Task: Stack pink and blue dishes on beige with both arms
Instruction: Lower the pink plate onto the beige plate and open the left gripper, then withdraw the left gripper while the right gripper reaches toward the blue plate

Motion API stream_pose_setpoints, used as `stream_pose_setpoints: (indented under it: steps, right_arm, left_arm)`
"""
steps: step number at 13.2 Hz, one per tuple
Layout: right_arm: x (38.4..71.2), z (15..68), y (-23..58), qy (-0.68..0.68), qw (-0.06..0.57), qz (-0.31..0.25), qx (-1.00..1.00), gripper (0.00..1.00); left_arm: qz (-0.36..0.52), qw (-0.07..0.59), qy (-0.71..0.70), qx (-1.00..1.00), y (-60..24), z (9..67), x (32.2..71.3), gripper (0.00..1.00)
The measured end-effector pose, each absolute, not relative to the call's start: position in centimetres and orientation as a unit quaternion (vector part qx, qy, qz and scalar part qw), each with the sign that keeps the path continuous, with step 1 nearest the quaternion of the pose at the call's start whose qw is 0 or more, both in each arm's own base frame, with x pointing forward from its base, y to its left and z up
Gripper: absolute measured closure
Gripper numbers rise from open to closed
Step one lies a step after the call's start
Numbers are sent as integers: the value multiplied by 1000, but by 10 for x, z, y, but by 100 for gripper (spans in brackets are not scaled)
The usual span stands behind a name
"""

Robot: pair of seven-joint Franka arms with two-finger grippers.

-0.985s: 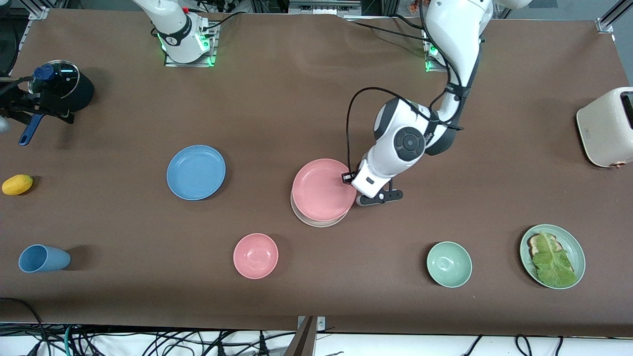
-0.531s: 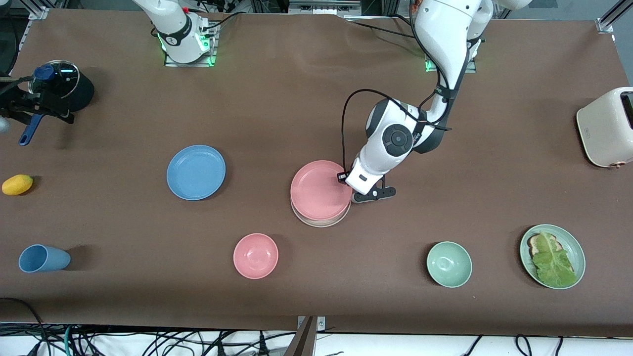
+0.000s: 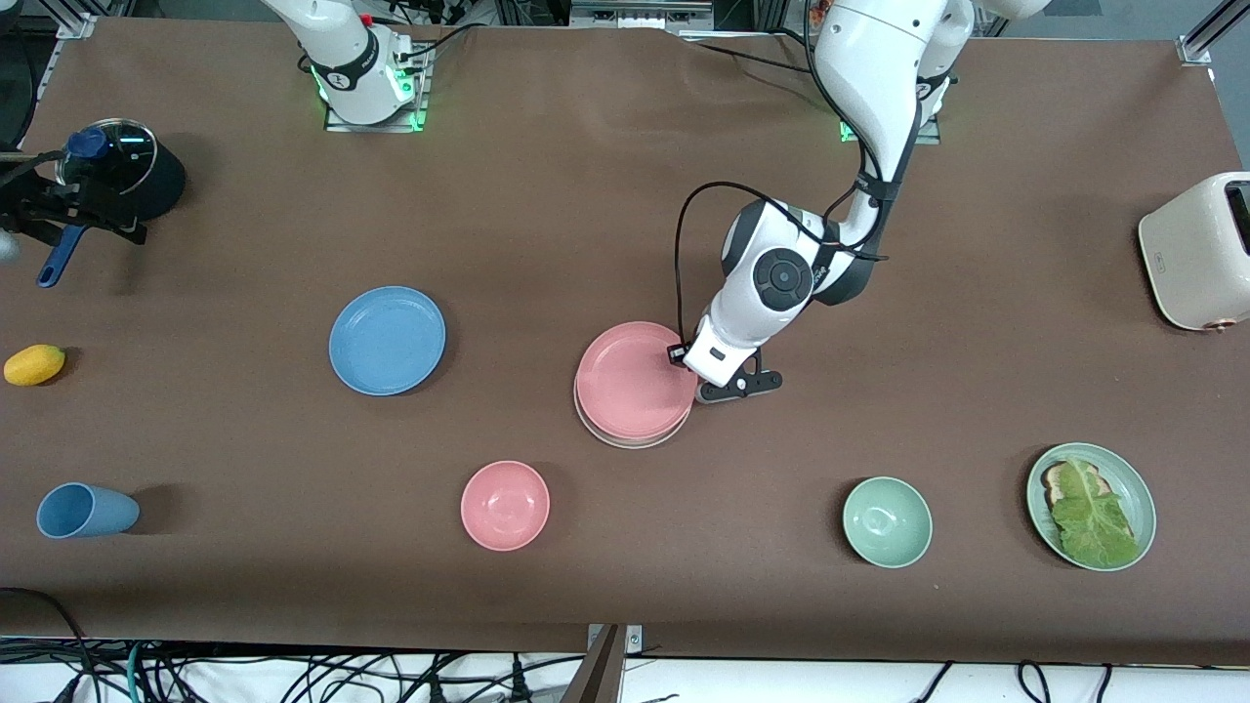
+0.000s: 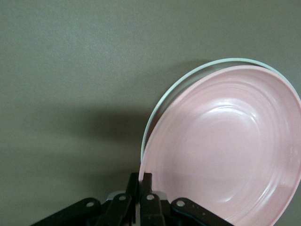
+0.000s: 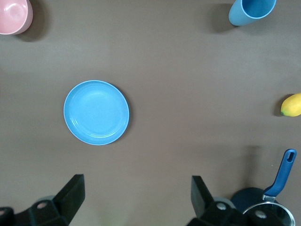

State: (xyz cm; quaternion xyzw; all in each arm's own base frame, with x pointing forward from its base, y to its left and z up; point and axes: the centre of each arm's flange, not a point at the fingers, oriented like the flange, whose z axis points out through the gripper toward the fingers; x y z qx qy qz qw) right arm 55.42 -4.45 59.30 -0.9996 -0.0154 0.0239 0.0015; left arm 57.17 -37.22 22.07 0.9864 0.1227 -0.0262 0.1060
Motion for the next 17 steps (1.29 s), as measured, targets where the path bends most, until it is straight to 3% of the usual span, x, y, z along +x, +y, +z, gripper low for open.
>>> stream_pose_setpoints:
  steps: [2,4,6,13,17]
  right_arm:
    - [554,593,-44,-15,1,24,-1000,0]
    - [554,593,-44,-15,1,24,-1000,0]
    - [554,593,-44,-15,1,24,-1000,0]
    - [554,593,-44,-15,1,24,-1000,0]
    - [554,593,-45,-15,1,24,-1000,0]
  left_arm:
    - [-24,106,124,986,-370,221,574,93]
    - [-22,106,126,986,-368,223,576,78]
    - [-18,107,127,986,-367,225,578,73]
    - [-54,107,133,984,-343,279,614,8]
    - [-65,78,108,989,-316,319,637,1]
